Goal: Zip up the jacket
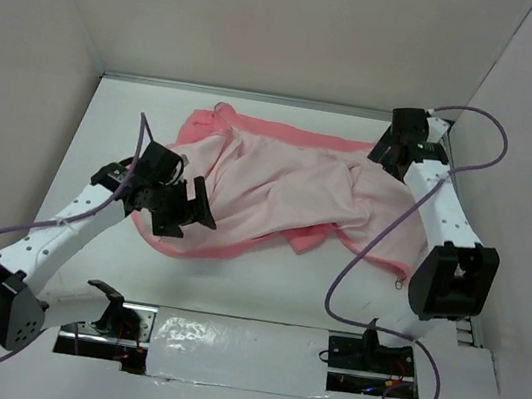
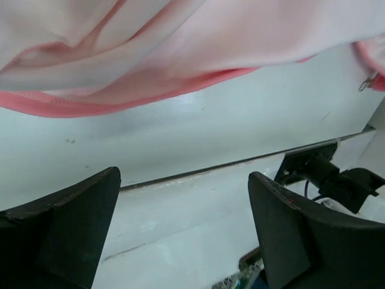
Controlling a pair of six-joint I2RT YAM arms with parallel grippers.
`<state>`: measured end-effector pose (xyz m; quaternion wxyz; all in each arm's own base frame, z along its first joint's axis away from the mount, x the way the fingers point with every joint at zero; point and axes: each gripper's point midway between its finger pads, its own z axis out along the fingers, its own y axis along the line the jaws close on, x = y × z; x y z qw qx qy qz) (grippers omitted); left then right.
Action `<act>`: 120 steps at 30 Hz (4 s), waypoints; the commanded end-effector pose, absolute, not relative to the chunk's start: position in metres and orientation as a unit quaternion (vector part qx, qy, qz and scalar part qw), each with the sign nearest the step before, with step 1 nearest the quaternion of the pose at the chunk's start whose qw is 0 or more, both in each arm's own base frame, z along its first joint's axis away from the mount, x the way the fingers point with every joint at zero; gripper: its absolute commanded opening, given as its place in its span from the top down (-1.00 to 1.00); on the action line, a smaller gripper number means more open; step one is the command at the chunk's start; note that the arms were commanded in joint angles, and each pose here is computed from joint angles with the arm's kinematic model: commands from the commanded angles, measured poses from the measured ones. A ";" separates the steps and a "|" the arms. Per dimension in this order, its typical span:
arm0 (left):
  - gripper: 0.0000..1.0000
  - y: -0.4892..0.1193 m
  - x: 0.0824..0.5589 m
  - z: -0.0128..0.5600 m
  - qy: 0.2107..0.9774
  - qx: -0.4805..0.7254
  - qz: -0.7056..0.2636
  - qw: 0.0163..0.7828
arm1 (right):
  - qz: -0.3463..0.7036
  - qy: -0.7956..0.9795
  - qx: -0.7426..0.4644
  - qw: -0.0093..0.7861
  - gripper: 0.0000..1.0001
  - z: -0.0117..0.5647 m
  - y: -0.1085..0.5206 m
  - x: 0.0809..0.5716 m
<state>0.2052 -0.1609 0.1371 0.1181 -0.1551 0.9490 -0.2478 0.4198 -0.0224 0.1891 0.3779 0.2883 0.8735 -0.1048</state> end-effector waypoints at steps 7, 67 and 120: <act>-0.99 -0.157 0.324 0.221 0.913 -0.122 -0.261 0.289 | -0.046 0.845 0.229 0.480 -0.99 0.260 -0.014 0.407; 1.00 -0.146 0.454 0.543 0.637 0.014 -0.045 0.769 | -0.014 0.645 0.169 0.745 1.00 0.532 0.031 0.411; -0.99 -0.103 0.471 0.217 0.904 -0.128 -0.178 0.368 | 0.026 0.872 0.268 0.409 -0.99 0.177 0.033 0.485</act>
